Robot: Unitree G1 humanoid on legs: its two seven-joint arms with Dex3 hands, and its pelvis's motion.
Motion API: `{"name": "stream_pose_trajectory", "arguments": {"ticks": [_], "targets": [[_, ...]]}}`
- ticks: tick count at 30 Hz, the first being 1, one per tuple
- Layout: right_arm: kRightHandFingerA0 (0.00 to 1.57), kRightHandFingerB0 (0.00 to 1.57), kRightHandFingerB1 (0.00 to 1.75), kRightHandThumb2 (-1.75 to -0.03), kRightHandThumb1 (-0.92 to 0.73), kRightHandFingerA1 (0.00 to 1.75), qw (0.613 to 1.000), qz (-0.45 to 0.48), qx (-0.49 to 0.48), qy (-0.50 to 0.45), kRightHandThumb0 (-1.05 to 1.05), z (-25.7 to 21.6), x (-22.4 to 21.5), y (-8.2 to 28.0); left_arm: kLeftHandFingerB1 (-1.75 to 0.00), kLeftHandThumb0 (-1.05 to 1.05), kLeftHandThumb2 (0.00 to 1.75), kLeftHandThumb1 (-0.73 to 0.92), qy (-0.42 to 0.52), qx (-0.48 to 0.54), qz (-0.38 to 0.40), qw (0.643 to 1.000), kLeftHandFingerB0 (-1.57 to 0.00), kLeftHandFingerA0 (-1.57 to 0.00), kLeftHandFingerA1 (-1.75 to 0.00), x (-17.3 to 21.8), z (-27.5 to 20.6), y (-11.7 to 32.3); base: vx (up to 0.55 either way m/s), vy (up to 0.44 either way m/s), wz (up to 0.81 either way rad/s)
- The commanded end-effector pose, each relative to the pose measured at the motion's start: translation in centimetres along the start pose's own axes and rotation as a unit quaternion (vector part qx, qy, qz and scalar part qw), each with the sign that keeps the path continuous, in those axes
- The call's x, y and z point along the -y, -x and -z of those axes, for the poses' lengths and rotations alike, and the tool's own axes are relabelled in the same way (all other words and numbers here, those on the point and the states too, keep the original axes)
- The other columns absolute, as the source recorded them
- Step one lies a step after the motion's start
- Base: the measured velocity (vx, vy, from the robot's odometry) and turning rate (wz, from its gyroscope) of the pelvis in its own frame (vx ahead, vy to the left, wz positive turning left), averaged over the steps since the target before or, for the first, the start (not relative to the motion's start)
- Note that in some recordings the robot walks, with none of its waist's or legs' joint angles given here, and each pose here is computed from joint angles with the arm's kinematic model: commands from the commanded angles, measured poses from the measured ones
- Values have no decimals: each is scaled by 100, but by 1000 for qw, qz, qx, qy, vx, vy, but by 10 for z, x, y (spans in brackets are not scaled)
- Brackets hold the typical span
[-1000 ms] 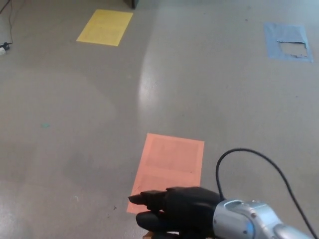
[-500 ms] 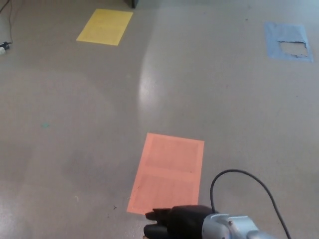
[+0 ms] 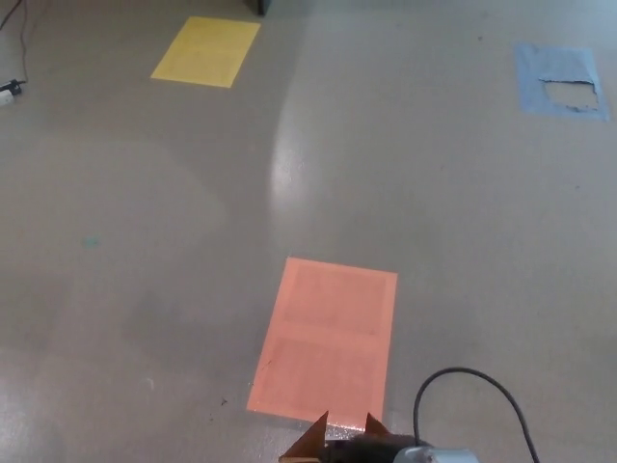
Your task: An air pump is kept on top of a storage box on the floor and the robot uses its right hand to press down on the handle of the pump to compress it
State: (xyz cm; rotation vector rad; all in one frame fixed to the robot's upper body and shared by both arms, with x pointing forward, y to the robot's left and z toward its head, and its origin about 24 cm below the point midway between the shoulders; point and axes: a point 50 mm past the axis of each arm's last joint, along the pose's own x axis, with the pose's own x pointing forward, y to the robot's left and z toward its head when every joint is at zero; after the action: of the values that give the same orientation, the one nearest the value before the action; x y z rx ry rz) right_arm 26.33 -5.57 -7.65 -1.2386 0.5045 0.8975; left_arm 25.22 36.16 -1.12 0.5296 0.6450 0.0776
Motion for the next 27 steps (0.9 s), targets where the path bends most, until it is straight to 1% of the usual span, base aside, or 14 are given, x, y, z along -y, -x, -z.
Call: {"name": "stream_pose_trajectory", "arguments": {"ticks": [1, 2, 3, 6, 15, 16, 18, 19, 20, 23, 24, 25, 26, 27], "targets": [[5, 5, 14, -119, -85, 14, 999, 35, -37, 17, -93, 20, -6, -3, -22, -79, 116, 86, 16, 6, -10, 1000, -5, -6, -29, -5, 9, 6, 0, 0, 0], [4, 4, 12, -120, -86, 12, 999, 31, -39, 17, -94, 20, -9, -4, -18, -82, 116, 88, 15, 1, -9, 1000, -6, -6, -26, -5, 12, 6, 0, 0, 0], [4, 4, 12, -120, -86, 11, 999, 30, -39, 15, -95, 19, -11, -4, -18, -82, 116, 88, 15, -1, -8, 1000, -6, -7, -27, -4, 14, 7, 0, 0, 0], [5, 6, 13, -119, -84, 12, 999, 21, -36, 3, -95, 17, -21, -4, -21, -80, 116, 86, 10, -11, -6, 1000, -5, -6, -31, -3, 23, 10, 0, 0, 0], [4, 4, 12, -121, -86, 13, 999, 9, -39, 5, -95, 21, -38, -3, -22, -82, 116, 85, 1, -26, 3, 1000, -6, -7, -30, 2, 33, 13, 0, 0, 0], [5, 5, 12, -121, -86, 13, 999, 9, -40, 3, -95, 21, -39, -3, -30, -70, 116, 79, -1, -26, 4, 1000, -2, -2, -37, 3, 33, 13, 0, 0, 0], [4, 4, 12, -121, -86, 12, 999, 8, -40, 1, -95, 21, -38, -3, -29, -71, 116, 79, -3, -24, 6, 1000, -1, -2, -37, 3, 33, 13, 0, 0, 0], [4, 4, 12, -121, -86, 12, 999, 7, -39, -1, -95, 21, -38, -4, -29, -71, 116, 79, -2, -24, 7, 1000, -1, -2, -37, 3, 33, 13, 0, 0, 0], [1, 1, 12, -121, -85, 13, 999, 9, -38, -2, -93, 21, -36, -4, -22, -82, 116, 85, -1, -25, 7, 1000, -7, -7, -31, 2, 33, 13, 0, 0, 0], [0, 0, 12, -122, -86, 13, 999, 13, -36, -3, -93, 21, -33, -4, -21, -83, 116, 85, 1, -25, 8, 1000, -6, -7, -30, 2, 32, 13, 0, 0, 0], [4, 4, 11, -121, -86, 12, 999, 21, -32, -6, -95, 19, -27, -4, -22, -81, 115, 84, 3, -22, 7, 1000, -6, -7, -33, 1, 31, 13, 0, 0, 0], [4, 4, 11, -121, -86, 12, 999, 26, -29, -9, -95, 18, -24, -4, -22, -81, 115, 84, 4, -20, 6, 1000, -6, -7, -33, 0, 30, 13, 0, 0, 0], [0, 0, 11, -124, -85, 12, 999, 49, -6, -21, -94, 10, -8, -5, -23, -80, 115, 85, 6, -13, 4, 1000, -6, -6, -32, -2, 26, 12, 0, 0, 0], [0, 0, 10, -124, -86, 12, 997, 70, 19, -33, -94, 2, 7, -5, -23, -78, 115, 85, 6, -8, 4, 1000, -5, -6, -31, -3, 23, 11, 0, 0, 0]]}}
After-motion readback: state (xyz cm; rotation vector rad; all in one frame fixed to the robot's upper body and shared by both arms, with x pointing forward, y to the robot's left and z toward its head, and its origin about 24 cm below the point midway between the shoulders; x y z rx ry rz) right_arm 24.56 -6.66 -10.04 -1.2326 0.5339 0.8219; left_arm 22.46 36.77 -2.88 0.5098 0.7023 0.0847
